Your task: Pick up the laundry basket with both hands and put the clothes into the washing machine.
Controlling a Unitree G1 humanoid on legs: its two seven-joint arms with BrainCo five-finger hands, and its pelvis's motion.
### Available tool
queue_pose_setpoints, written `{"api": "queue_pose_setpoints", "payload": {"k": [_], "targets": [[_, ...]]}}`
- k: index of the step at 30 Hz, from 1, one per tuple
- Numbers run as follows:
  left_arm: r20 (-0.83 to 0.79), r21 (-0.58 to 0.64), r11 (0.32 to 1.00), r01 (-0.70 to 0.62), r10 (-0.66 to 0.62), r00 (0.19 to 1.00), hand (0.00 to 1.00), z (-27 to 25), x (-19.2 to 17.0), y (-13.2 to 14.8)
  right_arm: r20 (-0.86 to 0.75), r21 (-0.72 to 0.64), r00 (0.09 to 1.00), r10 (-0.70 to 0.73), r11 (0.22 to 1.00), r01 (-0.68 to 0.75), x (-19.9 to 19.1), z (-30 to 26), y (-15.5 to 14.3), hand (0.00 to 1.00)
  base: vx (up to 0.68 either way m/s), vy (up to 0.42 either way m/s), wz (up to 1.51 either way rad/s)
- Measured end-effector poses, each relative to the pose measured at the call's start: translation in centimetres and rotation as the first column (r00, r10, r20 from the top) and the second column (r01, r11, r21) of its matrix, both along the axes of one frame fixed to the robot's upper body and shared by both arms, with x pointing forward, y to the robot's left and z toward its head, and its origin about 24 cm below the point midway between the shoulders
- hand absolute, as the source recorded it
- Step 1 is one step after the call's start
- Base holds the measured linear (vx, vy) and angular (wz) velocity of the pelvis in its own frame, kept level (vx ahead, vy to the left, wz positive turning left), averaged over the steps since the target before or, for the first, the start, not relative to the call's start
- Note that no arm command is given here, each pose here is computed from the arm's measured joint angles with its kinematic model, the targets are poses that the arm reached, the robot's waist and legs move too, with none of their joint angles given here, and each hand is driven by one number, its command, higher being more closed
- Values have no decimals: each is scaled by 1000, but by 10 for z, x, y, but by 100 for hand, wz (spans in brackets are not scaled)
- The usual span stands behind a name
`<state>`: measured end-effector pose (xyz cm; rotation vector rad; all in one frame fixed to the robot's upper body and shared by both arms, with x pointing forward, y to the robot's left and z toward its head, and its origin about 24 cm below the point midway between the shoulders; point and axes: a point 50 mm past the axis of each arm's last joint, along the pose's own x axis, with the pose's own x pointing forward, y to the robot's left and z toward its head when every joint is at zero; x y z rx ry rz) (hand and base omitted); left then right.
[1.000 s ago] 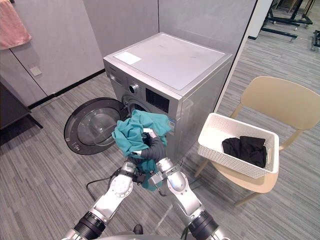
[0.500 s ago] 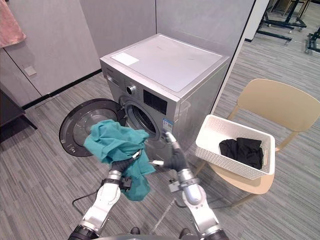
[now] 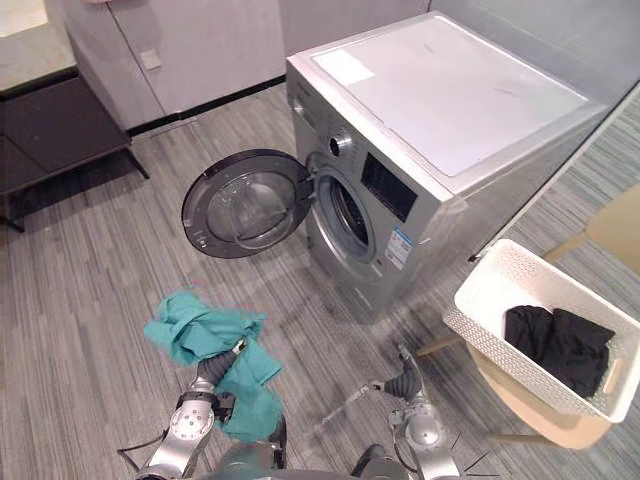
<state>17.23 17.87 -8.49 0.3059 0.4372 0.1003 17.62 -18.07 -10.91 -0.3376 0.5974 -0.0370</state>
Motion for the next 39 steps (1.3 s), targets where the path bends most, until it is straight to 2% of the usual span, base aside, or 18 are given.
{"api": "queue_pose_setpoints", "payload": {"k": [4, 7, 12, 19, 22, 27, 30, 34, 39], "targets": [[-54, 3, 1000, 15, -15, 998, 100, -7, -11, 2, -73, 9, 997, -22, 1000, 23, -24, -11, -2, 0, 213, 104, 76], [-59, 27, 1000, 10, -8, 998, 100, -7, -10, 10, -67, 19, 998, -2, 1000, 3, -20, -10, 1, 0, 296, 3, 45], [-35, 16, 999, 34, -33, 999, 100, -4, 4, 2, -51, 27, 999, -8, 1000, 10, -16, -7, 0, 0, 391, -103, 45], [-23, -27, 985, 173, -174, 985, 100, -3, 13, -34, -7, 26, 1000, 17, 1000, -17, 0, 0, 2, 0, 493, -184, -10], [21, -22, 961, 275, -274, 961, 100, 5, 26, -57, 42, 36, 999, 7, 999, -9, 10, 8, 3, 0, 388, -66, -78], [68, 0, 941, 339, -339, 938, 100, 15, 39, -71, 53, 67, 998, 13, 998, -16, 22, 10, 15, 0, 283, 168, -128], [67, -21, 935, 353, -351, 934, 100, 15, 41, -78, 44, 43, 999, 30, 999, -32, 22, 9, 11, 0, 248, 376, -165], [30, 54, 933, 357, -358, 933, 100, 11, 43, -55, 44, 64, 998, 50, 997, -52, 21, 8, 21, 0, 6, 267, -122], [-24, 58, 951, 302, -301, 953, 100, 2, 35, -39, 29, 44, 991, 127, 991, -128, 24, 7, 32, 0, -91, 125, -123]]}}
